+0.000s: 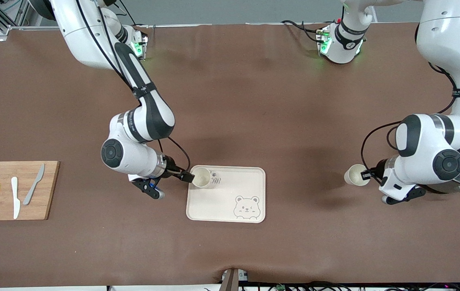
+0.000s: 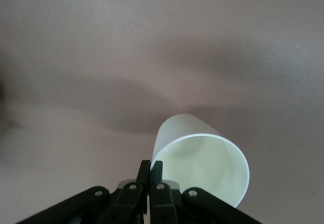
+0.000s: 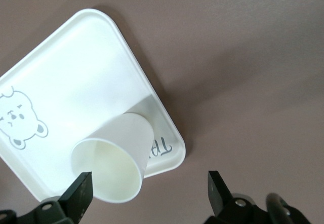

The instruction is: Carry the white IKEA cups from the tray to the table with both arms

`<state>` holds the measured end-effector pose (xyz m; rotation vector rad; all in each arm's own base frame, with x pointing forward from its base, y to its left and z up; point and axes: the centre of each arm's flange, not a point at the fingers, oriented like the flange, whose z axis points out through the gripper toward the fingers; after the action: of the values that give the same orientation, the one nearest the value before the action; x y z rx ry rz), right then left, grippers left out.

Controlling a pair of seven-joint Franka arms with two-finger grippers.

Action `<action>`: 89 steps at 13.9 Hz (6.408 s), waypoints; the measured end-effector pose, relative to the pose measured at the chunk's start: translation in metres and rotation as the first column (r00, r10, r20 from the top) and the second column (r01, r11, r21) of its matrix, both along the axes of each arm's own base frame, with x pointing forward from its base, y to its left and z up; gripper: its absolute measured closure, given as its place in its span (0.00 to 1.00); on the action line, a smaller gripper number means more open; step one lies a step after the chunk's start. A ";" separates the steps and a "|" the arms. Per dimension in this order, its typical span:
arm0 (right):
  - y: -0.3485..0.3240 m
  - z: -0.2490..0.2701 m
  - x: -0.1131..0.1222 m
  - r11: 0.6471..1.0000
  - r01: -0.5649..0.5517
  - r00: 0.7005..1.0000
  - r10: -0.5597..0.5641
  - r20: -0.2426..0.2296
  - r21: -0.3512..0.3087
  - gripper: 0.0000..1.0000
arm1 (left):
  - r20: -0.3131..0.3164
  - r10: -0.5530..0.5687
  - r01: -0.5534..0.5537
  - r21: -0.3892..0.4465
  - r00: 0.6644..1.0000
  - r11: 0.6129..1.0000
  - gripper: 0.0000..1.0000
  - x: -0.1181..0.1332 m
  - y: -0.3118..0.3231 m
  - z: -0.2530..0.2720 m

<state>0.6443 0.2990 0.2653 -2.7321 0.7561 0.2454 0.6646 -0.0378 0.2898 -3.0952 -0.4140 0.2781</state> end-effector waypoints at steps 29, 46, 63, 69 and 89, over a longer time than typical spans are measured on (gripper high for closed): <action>-0.102 0.017 0.005 0.919 -0.361 0.923 0.329 -0.199 -0.155 0.97 | 0.251 -0.042 0.046 -0.013 0.967 0.999 0.00 -0.004 0.002 0.154; -0.347 -0.026 -0.032 0.687 -0.717 0.697 0.704 -0.137 -0.119 0.97 | 0.232 -0.133 0.121 0.063 0.964 0.991 0.00 -0.081 0.060 0.337; -0.386 -0.040 -0.057 0.693 -0.720 0.684 0.703 -0.194 -0.028 0.26 | 0.168 -0.220 0.213 0.060 0.961 0.975 0.00 -0.140 0.015 0.363; -0.367 0.013 -0.030 0.662 -0.750 0.647 0.732 -0.215 -0.002 0.00 | 0.159 -0.244 0.237 0.059 0.957 0.970 0.00 -0.138 0.002 0.356; -0.355 0.230 0.021 0.795 -0.573 0.819 0.565 -0.100 -0.201 0.00 | 0.194 -0.262 0.254 0.066 0.945 0.965 0.00 -0.125 -0.009 0.347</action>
<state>0.6655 -0.0557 0.4956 -3.1136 -0.0753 0.3524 0.5395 -0.0463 0.6366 -3.0985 -0.0098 -0.0484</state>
